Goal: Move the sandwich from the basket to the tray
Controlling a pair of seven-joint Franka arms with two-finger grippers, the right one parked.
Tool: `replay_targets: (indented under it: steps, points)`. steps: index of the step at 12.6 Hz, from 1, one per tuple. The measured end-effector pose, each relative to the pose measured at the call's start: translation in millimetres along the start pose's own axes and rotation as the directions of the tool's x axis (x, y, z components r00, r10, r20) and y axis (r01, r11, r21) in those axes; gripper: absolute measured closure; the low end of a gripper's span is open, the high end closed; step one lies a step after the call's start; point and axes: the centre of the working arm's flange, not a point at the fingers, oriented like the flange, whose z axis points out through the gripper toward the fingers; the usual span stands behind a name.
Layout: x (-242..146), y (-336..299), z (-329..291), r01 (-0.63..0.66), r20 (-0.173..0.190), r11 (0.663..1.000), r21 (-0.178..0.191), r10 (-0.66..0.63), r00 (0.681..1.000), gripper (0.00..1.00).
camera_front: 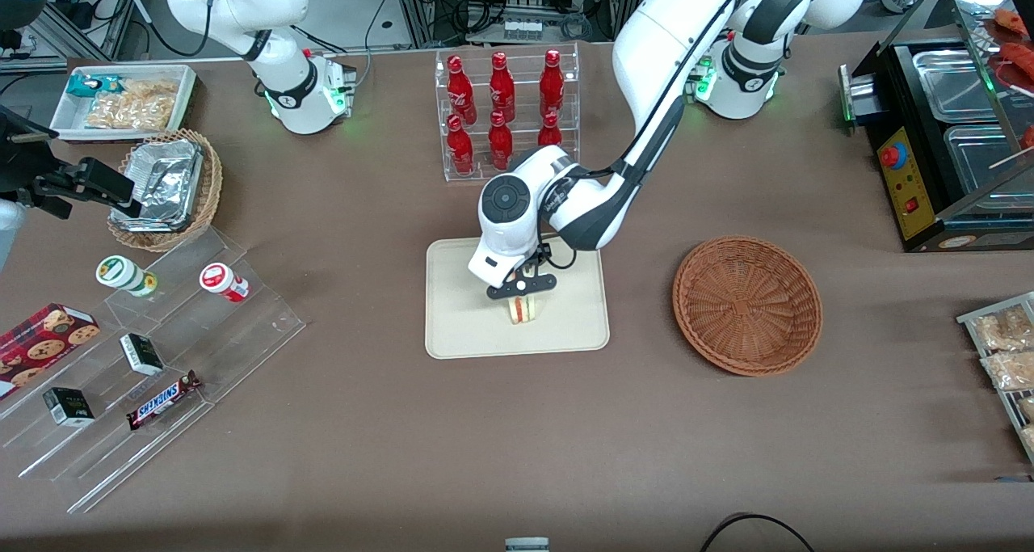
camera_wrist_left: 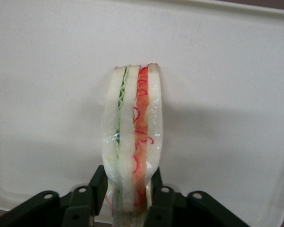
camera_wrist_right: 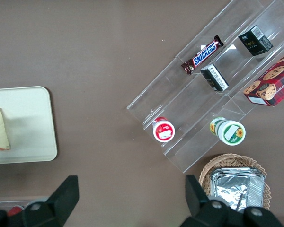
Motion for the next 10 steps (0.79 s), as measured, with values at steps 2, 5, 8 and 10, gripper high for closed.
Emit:
replay_targets:
  steps: [2, 5, 8, 10]
  points:
    - [1, 7, -21, -0.004, -0.015, 1.000, -0.026, 0.004, 1.000, 0.28]
    - [-2, 3, -71, -0.005, -0.020, 1.000, -0.021, 0.005, 1.000, 0.00]
    - [12, -29, -133, 0.026, -0.011, 0.999, 0.019, -0.025, 1.000, 0.00]
    - [36, -72, -161, 0.060, 0.026, 0.995, 0.079, -0.063, 0.998, 0.00]
